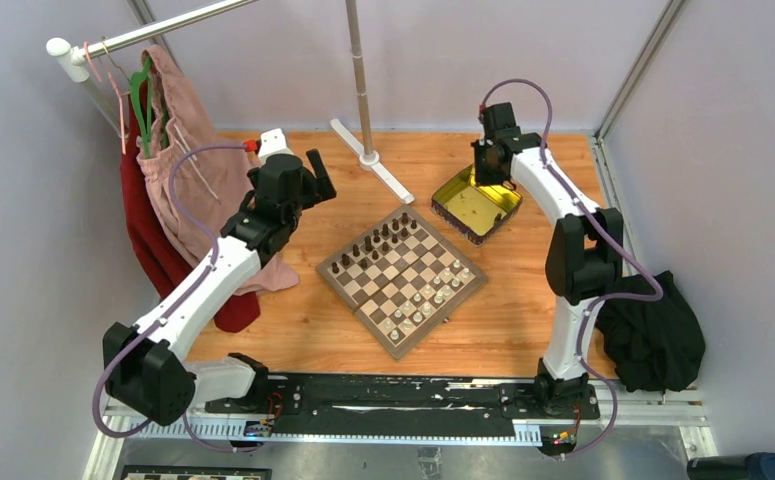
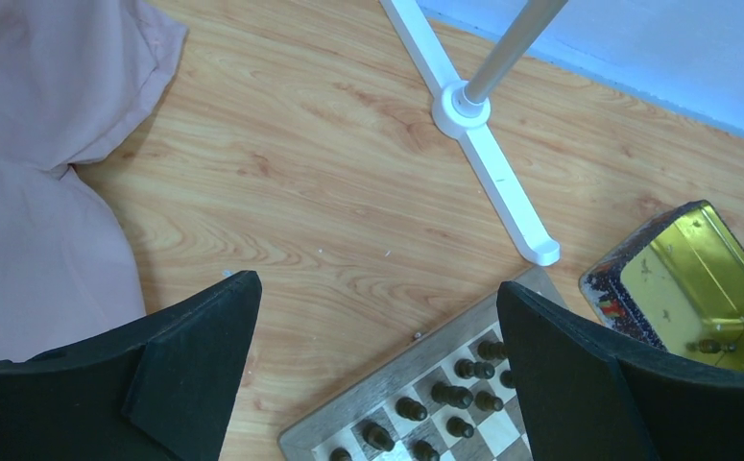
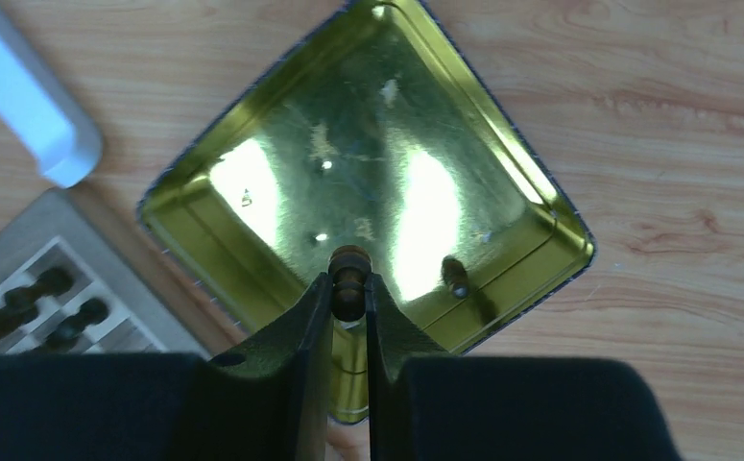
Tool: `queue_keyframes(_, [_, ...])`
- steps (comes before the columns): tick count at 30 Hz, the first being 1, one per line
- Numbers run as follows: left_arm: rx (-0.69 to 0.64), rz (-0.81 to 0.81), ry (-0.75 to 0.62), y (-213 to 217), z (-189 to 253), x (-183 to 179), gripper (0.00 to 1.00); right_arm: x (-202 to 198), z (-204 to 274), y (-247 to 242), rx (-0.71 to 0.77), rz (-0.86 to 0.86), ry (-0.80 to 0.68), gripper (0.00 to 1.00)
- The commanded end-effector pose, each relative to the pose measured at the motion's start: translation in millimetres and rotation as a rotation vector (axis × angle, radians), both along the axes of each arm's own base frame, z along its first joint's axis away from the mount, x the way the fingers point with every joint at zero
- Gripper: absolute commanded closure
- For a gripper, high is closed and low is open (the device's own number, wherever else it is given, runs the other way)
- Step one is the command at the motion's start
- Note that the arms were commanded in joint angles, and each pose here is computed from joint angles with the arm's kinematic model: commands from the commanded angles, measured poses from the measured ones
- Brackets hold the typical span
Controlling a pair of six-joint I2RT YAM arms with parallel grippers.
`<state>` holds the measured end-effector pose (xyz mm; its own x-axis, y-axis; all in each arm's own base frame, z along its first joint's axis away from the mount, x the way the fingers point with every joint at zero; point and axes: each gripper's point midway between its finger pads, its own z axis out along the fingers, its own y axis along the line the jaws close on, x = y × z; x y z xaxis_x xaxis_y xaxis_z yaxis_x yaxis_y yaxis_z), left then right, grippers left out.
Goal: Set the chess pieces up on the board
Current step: Pick up the chess piece from the storage box, then place the chess piece on the chessboard.
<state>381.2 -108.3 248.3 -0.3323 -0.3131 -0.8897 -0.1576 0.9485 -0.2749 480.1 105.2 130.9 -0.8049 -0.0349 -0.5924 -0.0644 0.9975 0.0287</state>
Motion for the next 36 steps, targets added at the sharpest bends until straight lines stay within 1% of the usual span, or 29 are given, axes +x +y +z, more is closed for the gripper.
queue_keyframes(1, [-0.016, 0.035, -0.009, 9, 2, -11, 0.0, -25, 33, 36, -0.005, 0.118, -0.038, 1.0])
queue_keyframes(9, [-0.031, 0.091, -0.008, 25, 1, -34, 0.0, -71, 61, 102, -0.02, 0.296, -0.081, 1.0])
queue_keyframes(14, [-0.043, 0.133, 0.002, 37, -5, -50, 0.0, -102, 65, 145, -0.044, 0.415, -0.089, 1.0])
queue_keyframes(19, [-0.06, 0.159, 0.008, 46, -11, -65, 0.0, -139, 59, 188, -0.077, 0.533, -0.085, 1.0])
queue_keyframes(30, [-0.084, 0.215, 0.019, 59, -18, -83, 0.0, -203, 31, 234, -0.15, 0.703, -0.051, 1.0])
queue_keyframes(36, [-0.104, 0.237, 0.009, 63, -17, -88, 0.0, -222, 18, 249, -0.168, 0.762, -0.027, 1.0])
